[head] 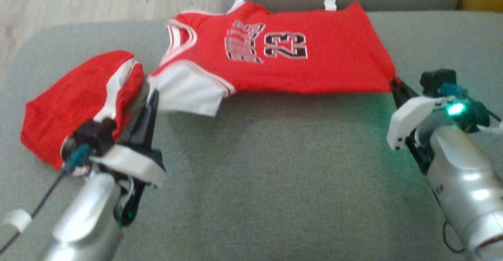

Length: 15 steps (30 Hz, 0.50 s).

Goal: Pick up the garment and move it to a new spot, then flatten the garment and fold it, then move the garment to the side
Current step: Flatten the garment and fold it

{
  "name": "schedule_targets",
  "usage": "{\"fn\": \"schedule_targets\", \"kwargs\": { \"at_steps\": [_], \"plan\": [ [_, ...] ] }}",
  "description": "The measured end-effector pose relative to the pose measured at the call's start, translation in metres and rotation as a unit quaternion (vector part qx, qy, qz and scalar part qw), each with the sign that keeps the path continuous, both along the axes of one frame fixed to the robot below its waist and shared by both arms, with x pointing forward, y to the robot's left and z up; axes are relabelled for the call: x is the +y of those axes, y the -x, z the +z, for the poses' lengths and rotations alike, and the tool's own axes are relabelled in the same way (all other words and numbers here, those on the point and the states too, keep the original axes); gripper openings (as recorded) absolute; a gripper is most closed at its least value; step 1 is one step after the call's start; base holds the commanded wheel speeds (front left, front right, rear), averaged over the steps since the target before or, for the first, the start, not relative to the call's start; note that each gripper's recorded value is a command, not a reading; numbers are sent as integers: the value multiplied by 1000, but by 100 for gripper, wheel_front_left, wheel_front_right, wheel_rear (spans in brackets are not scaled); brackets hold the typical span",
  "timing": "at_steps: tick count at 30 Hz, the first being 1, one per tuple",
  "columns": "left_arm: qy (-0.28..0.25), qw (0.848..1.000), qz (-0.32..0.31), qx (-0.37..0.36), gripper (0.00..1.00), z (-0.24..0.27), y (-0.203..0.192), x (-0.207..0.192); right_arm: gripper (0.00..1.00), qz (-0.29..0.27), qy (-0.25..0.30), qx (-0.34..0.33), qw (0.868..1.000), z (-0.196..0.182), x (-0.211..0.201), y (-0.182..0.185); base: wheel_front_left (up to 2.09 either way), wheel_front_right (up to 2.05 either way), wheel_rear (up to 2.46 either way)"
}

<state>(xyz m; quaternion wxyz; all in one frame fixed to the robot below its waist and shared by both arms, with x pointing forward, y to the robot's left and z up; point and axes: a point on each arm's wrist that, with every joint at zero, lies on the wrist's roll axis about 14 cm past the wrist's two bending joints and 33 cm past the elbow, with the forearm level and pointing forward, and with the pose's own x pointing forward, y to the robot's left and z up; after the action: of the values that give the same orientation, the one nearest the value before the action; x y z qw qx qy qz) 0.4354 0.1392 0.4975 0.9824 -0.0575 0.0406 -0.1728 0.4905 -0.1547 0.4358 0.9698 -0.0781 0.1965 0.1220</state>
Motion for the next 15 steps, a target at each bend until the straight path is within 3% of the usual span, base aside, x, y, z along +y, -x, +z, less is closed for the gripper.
{"fn": "schedule_targets", "kwargs": {
  "at_steps": [15],
  "plan": [
    [18, 1000, -8, -3, 0, 11, 60, -19, 0, 6, -23, 22, 999, 9, -29, 51, 0, 0, 0]
  ]
}}
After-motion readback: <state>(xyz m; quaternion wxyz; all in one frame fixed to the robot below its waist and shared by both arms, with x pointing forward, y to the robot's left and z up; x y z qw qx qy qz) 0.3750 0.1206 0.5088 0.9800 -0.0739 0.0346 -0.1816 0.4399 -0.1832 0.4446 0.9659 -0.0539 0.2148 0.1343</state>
